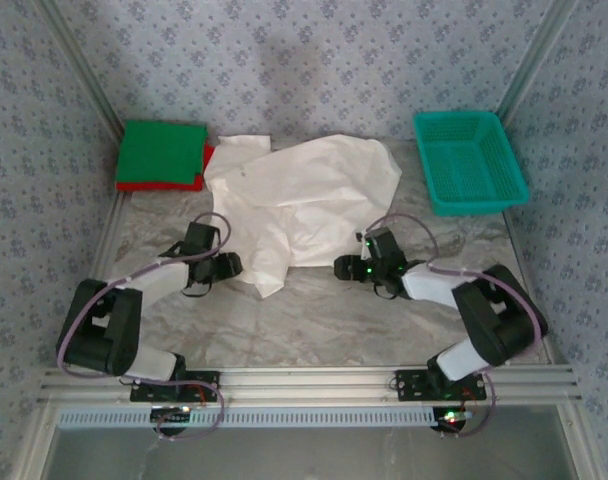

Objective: Fold and stack the t-shirts

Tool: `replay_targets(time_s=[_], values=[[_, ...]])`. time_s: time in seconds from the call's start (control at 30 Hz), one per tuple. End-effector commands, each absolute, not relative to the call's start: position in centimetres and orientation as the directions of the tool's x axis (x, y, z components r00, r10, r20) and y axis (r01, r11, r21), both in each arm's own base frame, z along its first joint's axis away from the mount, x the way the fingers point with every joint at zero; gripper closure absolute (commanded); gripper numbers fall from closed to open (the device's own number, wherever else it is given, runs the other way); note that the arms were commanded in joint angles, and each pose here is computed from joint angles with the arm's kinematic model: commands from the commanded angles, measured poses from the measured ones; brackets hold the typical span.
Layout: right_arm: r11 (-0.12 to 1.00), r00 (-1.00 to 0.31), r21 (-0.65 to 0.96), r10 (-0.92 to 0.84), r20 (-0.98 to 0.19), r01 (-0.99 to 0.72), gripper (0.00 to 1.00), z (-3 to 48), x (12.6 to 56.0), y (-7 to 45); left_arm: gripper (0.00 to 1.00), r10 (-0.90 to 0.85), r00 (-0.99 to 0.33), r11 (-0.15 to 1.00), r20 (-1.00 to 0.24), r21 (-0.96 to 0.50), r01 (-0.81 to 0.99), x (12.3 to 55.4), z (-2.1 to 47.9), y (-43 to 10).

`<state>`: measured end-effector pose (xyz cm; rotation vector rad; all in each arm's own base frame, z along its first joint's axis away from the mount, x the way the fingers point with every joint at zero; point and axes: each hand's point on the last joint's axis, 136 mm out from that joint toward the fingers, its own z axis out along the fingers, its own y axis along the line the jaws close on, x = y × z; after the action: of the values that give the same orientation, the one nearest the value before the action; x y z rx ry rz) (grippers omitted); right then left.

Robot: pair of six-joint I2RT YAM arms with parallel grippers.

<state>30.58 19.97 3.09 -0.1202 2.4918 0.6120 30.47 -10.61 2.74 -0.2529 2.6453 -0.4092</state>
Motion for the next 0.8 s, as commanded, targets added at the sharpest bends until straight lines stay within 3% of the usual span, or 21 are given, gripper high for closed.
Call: replay_targets(time_s=[0.0,0.1,0.17,0.23,0.33,0.5,0.63,0.77], values=[[0.845,-0.788,0.476,0.113,-0.605,-0.244,0.36,4.2,33.6,22.7,0.6,-0.222,-0.815,0.928,-0.536,-0.372,-0.009,34.9,5.9,-12.4],[0.852,-0.784,0.48,0.146,-0.603,-0.21,0.71,4.2,35.3,22.9,1.0,-0.21,-0.794,0.936,-0.57,-0.352,0.004,36.0,7.7,-12.3],[0.865,-0.764,0.457,0.149,-0.627,-0.206,0.87,5.6,35.8,22.6,1.0,-0.203,-0.778,0.942,-0.594,-0.335,0.009,36.2,9.4,-12.0],[0.891,-0.737,0.411,0.143,-0.661,-0.196,0.94,7.7,36.0,21.4,1.0,-0.205,-0.762,0.954,-0.614,-0.298,-0.016,35.9,11.0,-10.9],[0.904,-0.707,0.373,0.124,-0.696,-0.208,1.0,12.0,36.0,19.6,1.0,-0.214,-0.733,0.957,-0.646,-0.289,-0.025,35.4,14.0,-9.6],[0.906,-0.679,0.302,0.021,-0.734,-0.298,1.0,19.3,34.2,16.9,1.0,-0.218,-0.704,0.96,-0.676,-0.28,-0.029,34.1,19.5,-7.9],[0.895,-0.721,0.286,-0.055,-0.69,-0.343,1.0,22.2,32.4,15.2,1.0,-0.238,-0.703,0.957,-0.67,-0.287,-0.051,33.4,22.4,-6.2],[0.895,-0.715,0.249,-0.105,-0.691,-0.371,1.0,23.4,33.2,15.0,1.0,-0.209,-0.704,0.96,-0.678,-0.279,-0.016,34.8,23.3,-6.3]])
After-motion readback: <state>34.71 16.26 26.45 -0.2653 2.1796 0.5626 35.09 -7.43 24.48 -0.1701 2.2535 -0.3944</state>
